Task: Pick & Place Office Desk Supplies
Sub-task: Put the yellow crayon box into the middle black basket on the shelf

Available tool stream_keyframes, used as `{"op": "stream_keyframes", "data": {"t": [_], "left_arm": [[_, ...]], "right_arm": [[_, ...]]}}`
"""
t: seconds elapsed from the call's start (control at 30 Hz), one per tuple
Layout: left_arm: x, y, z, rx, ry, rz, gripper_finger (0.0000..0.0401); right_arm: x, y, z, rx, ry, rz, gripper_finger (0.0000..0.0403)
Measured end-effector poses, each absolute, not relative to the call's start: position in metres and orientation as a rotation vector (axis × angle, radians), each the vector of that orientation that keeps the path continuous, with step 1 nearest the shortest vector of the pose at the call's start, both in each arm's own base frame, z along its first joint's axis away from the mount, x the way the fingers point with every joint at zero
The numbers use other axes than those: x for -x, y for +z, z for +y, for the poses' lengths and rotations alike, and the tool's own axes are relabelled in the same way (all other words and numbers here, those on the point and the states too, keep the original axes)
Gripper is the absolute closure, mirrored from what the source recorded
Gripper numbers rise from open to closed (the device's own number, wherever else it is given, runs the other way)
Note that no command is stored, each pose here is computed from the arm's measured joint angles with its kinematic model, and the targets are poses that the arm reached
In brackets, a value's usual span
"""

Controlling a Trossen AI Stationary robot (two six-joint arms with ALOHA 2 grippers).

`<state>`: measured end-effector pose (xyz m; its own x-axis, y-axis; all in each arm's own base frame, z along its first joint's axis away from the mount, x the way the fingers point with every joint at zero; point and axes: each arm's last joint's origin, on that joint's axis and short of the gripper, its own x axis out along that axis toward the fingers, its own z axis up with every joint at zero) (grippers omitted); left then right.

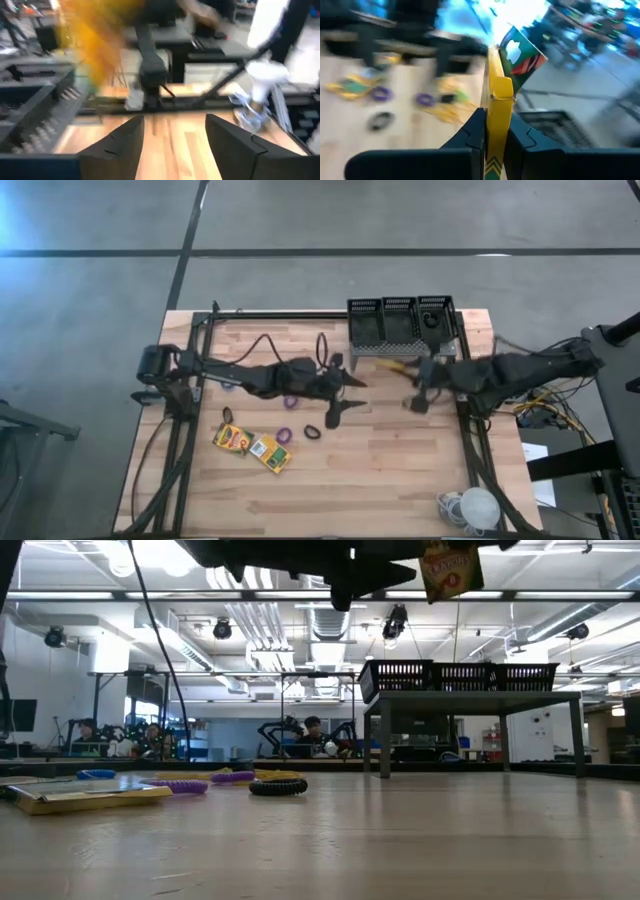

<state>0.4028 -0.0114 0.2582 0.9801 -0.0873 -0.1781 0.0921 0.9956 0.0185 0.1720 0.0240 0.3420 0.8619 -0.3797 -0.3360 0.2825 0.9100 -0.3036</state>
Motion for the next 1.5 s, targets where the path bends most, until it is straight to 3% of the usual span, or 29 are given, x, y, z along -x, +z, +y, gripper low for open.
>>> {"op": "stream_keyframes", "data": {"t": [0.27,0.47,0.63,0.93,1.5], "left_arm": [[-0.403,0.261,-0.023,-0.084,-0.068,0.145,0.0188],[-0.403,0.26,-0.024,-0.083,-0.072,0.152,0.0196],[-0.403,0.26,-0.024,-0.083,-0.073,0.153,0.0196],[-0.403,0.259,-0.024,-0.083,-0.073,0.159,0.0197],[-0.403,0.257,-0.024,-0.075,-0.075,0.18,0.0197]], "right_arm": [[-0.162,0.395,-0.047,0.116,-0.472,0.529,0.0378],[-0.159,0.39,-0.125,-0.195,-0.477,0.631,0.0378],[-0.152,0.38,-0.17,-0.432,-0.617,0.71,0.0371],[-0.169,0.359,-0.208,-0.744,-0.596,0.793,0.0369],[-0.189,0.328,-0.238,-0.929,-0.685,0.887,0.0369]]}}
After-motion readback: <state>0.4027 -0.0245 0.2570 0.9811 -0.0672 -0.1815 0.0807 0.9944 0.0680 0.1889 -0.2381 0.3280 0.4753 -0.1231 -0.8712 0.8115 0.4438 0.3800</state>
